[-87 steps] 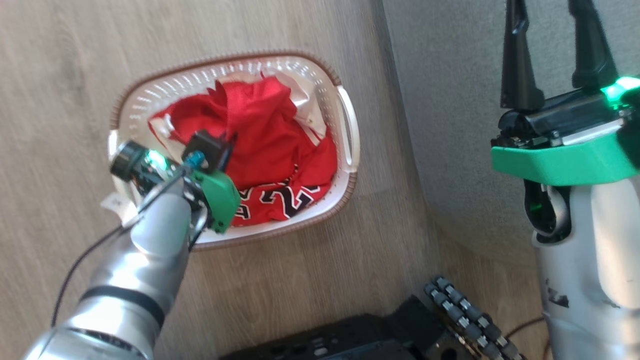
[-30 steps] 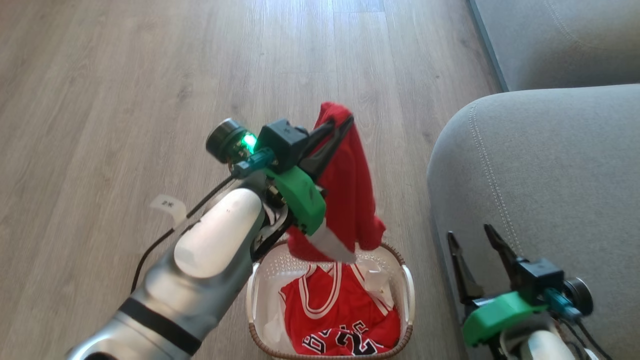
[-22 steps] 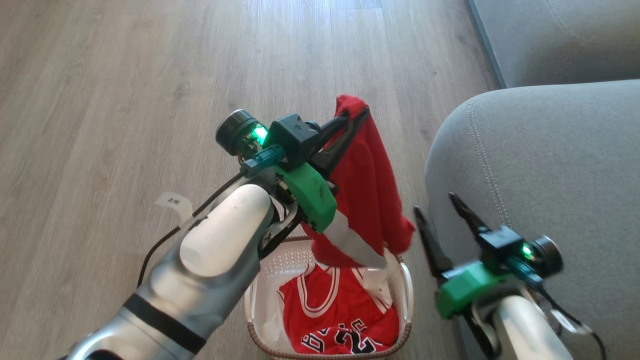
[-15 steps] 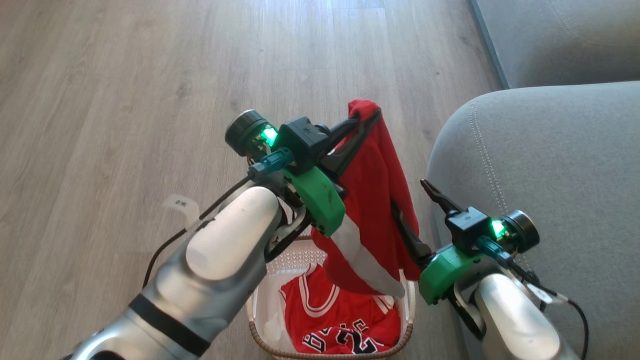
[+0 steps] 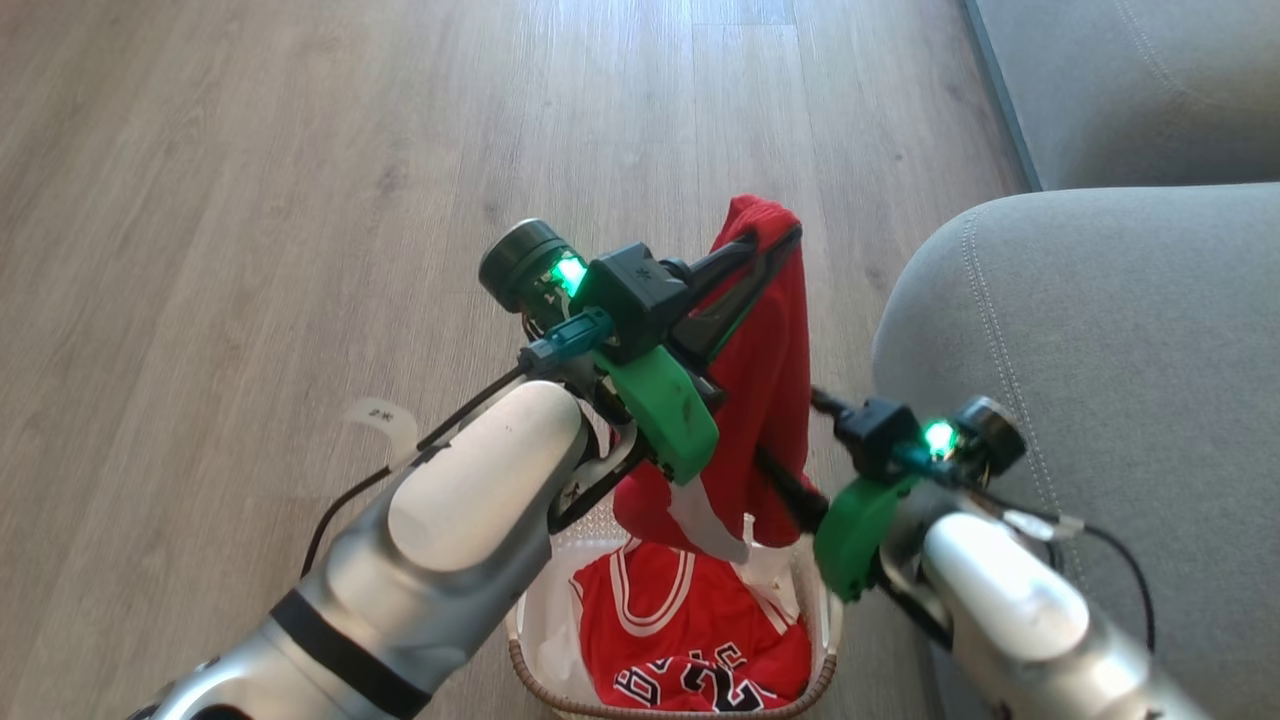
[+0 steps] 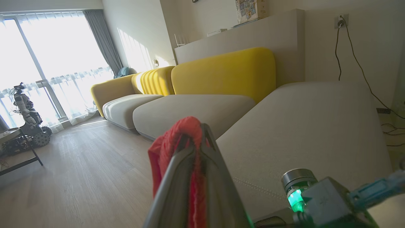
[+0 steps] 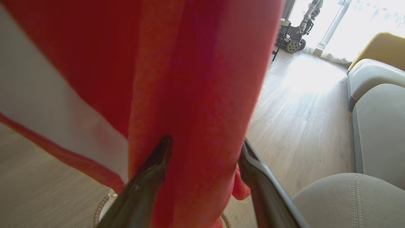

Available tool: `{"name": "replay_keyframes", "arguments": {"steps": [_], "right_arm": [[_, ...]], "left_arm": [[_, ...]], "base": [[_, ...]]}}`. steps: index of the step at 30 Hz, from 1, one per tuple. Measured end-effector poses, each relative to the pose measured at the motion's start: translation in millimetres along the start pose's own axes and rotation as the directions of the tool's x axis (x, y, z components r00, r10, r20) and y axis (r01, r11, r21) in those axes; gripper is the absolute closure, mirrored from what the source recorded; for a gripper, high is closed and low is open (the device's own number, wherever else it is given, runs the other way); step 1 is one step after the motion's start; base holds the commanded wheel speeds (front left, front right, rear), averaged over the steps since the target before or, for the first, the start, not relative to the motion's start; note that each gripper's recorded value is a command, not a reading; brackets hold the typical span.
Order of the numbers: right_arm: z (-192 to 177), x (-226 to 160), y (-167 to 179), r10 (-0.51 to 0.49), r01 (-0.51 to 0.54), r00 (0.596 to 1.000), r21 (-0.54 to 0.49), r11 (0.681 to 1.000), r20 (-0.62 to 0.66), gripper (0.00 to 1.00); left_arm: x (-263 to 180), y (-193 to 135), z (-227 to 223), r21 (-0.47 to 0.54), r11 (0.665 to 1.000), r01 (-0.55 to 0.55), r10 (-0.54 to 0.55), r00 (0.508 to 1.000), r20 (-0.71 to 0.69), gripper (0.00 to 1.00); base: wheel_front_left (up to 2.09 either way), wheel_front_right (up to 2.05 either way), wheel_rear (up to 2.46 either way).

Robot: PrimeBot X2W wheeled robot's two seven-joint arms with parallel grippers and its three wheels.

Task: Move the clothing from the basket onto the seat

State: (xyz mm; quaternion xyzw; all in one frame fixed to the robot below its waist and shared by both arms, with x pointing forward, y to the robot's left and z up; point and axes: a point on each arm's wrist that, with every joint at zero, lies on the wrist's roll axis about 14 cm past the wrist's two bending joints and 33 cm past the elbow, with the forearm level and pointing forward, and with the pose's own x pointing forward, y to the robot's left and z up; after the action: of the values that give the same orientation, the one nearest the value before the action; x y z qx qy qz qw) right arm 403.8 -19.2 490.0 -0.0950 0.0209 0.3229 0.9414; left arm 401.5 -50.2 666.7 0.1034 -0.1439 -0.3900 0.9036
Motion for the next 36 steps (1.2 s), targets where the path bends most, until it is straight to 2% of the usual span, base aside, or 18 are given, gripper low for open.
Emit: {"name": "replay_keyframes", "arguments": {"steps": [6,7,8,9,10,11,18,19,21,22,23,30,36], "right_arm": [[14.1,11.8,-14.9,-0.002,0.002,1.000,-0.057,0.998,0.006,0.00],[15.4,13.0,-14.5,0.001,-0.001,1.000,-0.059,0.998,0.007,0.13],[16.0,13.7,-13.2,0.006,-0.005,1.000,-0.058,0.998,0.007,0.38],[15.2,13.8,-12.0,0.009,-0.009,1.000,-0.055,0.998,0.005,0.58],[14.0,13.7,-10.4,0.013,-0.013,1.000,-0.053,0.999,0.001,0.86],[13.9,13.7,-9.6,0.015,-0.015,1.000,-0.049,0.999,0.001,1.00],[22.3,10.2,-14.0,-0.006,0.006,1.000,-0.014,1.000,0.031,1.00],[24.7,9.5,-16.2,-0.014,0.014,0.999,-0.009,1.000,0.039,1.00],[29.5,7.6,-21.8,-0.030,0.031,0.998,-0.002,1.000,0.054,1.00],[31.4,6.3,-25.3,-0.040,0.040,0.997,-0.001,0.999,0.061,1.00],[33.2,4.9,-28.9,-0.050,0.050,0.997,0.000,0.999,0.067,1.00],[41.3,-12.2,-67.7,-0.162,0.161,0.982,0.017,0.987,0.098,1.00],[46.2,-37.8,-110.1,-0.283,0.284,0.952,0.002,0.959,0.114,1.00]], "left_arm": [[1.1,-1.3,1.0,-0.002,1.000,0.003,-0.003,1.000,0.005,1.00],[1.0,-1.0,1.0,-0.006,1.000,0.001,-0.001,1.000,0.005,1.00],[0.9,-0.8,0.9,-0.009,1.000,0.000,0.000,1.000,0.005,1.00],[0.8,-0.7,0.8,-0.009,1.000,-0.001,0.001,1.000,0.005,1.00],[0.5,-0.4,0.7,-0.008,1.000,-0.001,0.001,1.000,0.004,1.00],[0.3,-0.2,0.5,-0.009,1.000,-0.003,0.003,1.000,0.004,1.00],[-3.8,4.9,-9.1,-0.060,0.997,-0.039,0.038,0.999,-0.011,1.00],[-4.8,6.8,-10.1,-0.079,0.996,-0.053,0.052,0.999,-0.004,0.98],[-7.0,9.3,-16.8,-0.115,0.991,-0.074,0.073,0.997,-0.013,0.53],[-8.4,9.4,-22.4,-0.121,0.989,-0.079,0.076,0.997,-0.027,0.16],[-9.9,8.9,-27.6,-0.132,0.988,-0.083,0.079,0.996,-0.038,0.00],[-17.5,2.0,-55.9,-0.191,0.975,-0.110,0.097,0.992,-0.079,0.00],[-19.0,-16.8,-76.6,-0.247,0.965,-0.094,0.068,0.992,-0.110,0.00]], "base": [[0.00,0.00,0.00],[0.00,0.00,0.00],[0.00,0.00,0.00],[0.00,0.00,0.00],[0.00,0.00,0.00],[0.00,0.00,0.00],[0.00,0.00,0.00],[0.00,0.00,0.00],[0.00,0.00,0.00],[0.00,0.00,0.00],[0.00,0.00,0.00],[0.00,0.00,0.00],[0.00,0.00,0.00]]}}
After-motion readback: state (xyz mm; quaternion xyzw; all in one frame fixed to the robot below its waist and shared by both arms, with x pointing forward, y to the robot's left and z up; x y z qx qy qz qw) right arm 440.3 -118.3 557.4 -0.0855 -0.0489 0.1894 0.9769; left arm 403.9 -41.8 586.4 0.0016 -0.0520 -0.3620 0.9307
